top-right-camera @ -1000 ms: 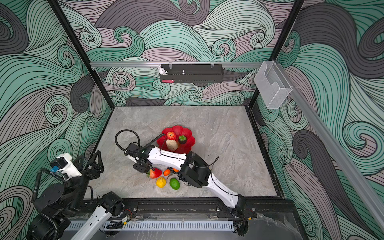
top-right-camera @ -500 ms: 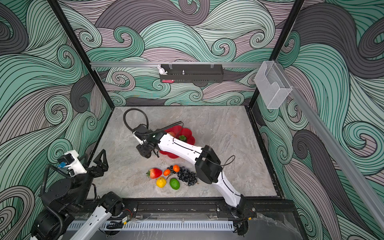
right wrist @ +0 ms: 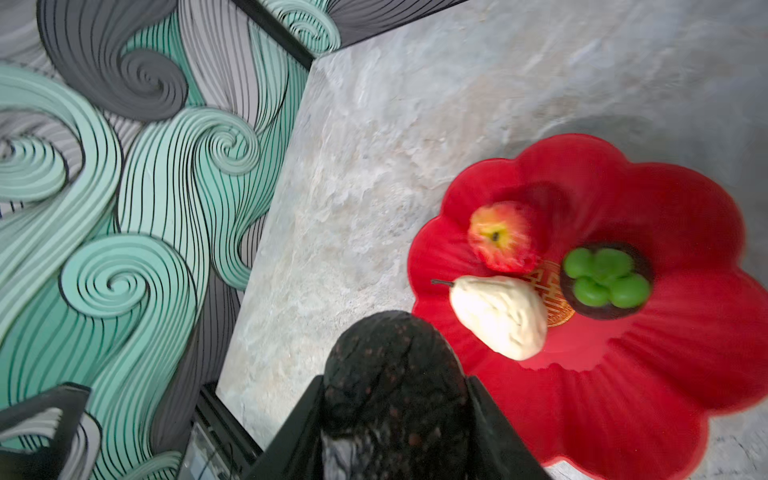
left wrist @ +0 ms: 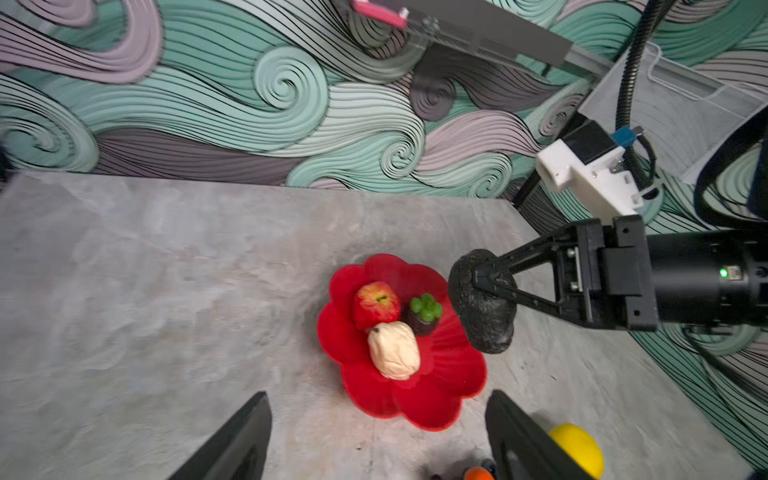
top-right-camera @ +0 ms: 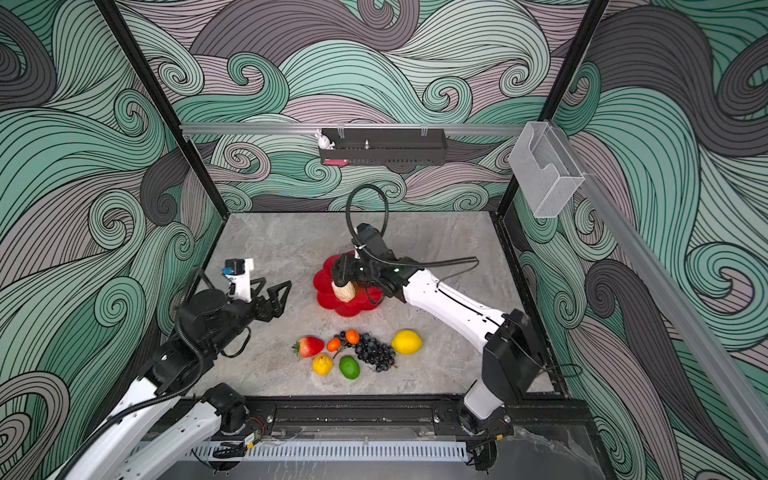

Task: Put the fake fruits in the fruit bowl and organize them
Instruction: 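Lift the avocado with the right gripper toward the bowl while the left gripper approaches, then grasp the avocado with the left gripper while the right gripper holds it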

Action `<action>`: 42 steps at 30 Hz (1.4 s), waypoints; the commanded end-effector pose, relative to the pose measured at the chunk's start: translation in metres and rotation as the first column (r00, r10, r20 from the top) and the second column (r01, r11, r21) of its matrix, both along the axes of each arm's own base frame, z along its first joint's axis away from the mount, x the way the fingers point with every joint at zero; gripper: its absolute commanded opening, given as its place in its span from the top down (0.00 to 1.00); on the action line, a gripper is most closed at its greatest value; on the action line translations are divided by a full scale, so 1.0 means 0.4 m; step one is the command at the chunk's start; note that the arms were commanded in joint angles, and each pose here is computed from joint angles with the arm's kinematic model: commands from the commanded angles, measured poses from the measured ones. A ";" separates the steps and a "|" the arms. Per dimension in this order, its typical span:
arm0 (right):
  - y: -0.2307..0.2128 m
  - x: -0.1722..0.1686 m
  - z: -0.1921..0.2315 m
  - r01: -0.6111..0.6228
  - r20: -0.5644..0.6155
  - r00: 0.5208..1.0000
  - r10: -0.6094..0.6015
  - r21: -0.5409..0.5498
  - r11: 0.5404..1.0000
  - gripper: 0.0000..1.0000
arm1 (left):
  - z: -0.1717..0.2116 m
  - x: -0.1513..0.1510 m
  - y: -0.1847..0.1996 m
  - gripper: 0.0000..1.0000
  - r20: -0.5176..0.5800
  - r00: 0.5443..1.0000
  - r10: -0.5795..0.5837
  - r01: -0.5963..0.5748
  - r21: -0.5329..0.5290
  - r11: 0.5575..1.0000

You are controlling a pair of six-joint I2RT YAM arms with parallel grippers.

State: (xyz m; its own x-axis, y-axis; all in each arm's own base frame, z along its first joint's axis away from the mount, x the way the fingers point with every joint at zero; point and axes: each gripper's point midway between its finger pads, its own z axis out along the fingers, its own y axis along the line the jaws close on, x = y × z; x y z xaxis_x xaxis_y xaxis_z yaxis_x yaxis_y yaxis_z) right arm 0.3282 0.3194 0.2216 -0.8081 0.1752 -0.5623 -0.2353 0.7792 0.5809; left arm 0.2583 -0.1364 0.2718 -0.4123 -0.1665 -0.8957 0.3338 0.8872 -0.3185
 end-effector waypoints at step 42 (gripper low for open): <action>-0.177 -0.111 0.138 0.261 -0.087 0.963 -0.254 0.525 0.810 0.52 | 0.005 0.057 -0.529 0.31 0.165 0.832 -0.529 0.532 0.029 0.846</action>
